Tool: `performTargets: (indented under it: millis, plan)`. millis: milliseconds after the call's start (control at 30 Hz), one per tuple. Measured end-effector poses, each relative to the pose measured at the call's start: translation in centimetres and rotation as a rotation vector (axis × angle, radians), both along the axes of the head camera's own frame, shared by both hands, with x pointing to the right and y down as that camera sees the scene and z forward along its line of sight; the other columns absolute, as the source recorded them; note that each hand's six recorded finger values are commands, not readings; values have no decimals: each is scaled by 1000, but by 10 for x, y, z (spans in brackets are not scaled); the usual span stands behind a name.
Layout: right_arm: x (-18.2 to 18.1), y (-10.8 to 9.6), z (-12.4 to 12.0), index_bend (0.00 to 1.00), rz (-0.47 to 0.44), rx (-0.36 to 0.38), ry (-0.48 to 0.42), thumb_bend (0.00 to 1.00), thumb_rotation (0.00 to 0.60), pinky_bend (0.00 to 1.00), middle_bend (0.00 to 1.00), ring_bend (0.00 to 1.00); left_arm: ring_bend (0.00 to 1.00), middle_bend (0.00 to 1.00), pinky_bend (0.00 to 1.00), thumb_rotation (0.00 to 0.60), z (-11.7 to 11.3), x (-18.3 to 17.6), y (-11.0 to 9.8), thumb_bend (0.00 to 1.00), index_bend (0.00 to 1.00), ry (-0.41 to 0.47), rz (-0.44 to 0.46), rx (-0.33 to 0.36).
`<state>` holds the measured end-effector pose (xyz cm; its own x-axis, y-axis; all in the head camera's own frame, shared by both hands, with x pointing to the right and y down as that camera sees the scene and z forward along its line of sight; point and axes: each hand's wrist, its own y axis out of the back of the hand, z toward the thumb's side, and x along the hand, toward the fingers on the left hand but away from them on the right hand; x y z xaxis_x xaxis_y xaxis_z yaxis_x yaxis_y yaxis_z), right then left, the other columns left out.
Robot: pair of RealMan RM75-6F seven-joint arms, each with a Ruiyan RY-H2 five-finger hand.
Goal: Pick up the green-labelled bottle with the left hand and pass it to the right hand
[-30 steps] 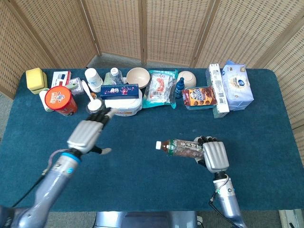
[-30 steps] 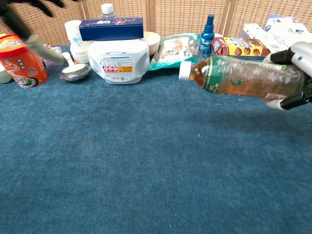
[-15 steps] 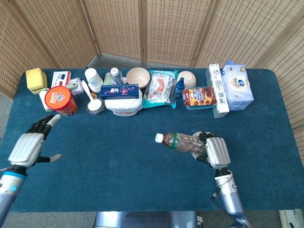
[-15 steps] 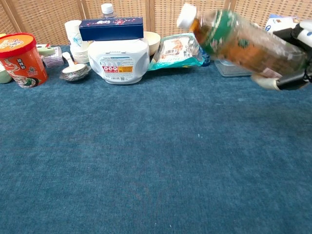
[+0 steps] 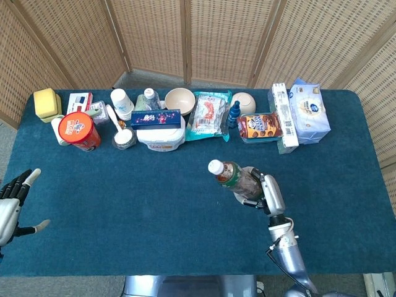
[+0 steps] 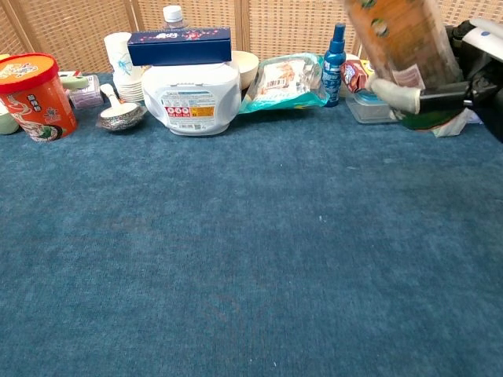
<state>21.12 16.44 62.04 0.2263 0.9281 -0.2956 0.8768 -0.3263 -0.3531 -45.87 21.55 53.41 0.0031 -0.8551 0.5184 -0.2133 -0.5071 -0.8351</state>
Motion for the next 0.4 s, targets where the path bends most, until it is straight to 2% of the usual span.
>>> performTargets:
  millis: [200, 400]
  plan:
    - [-5, 0, 3, 648, 45, -42, -172, 820, 600, 505, 518, 428, 0, 0, 77, 600, -1, 0, 0, 0, 0, 8, 4, 4]
    - [-11, 0, 4, 646, 58, -41, -227, 820, 600, 501, 517, 419, 0, 0, 77, 600, -2, -1, 0, 0, 0, 12, 3, 4]
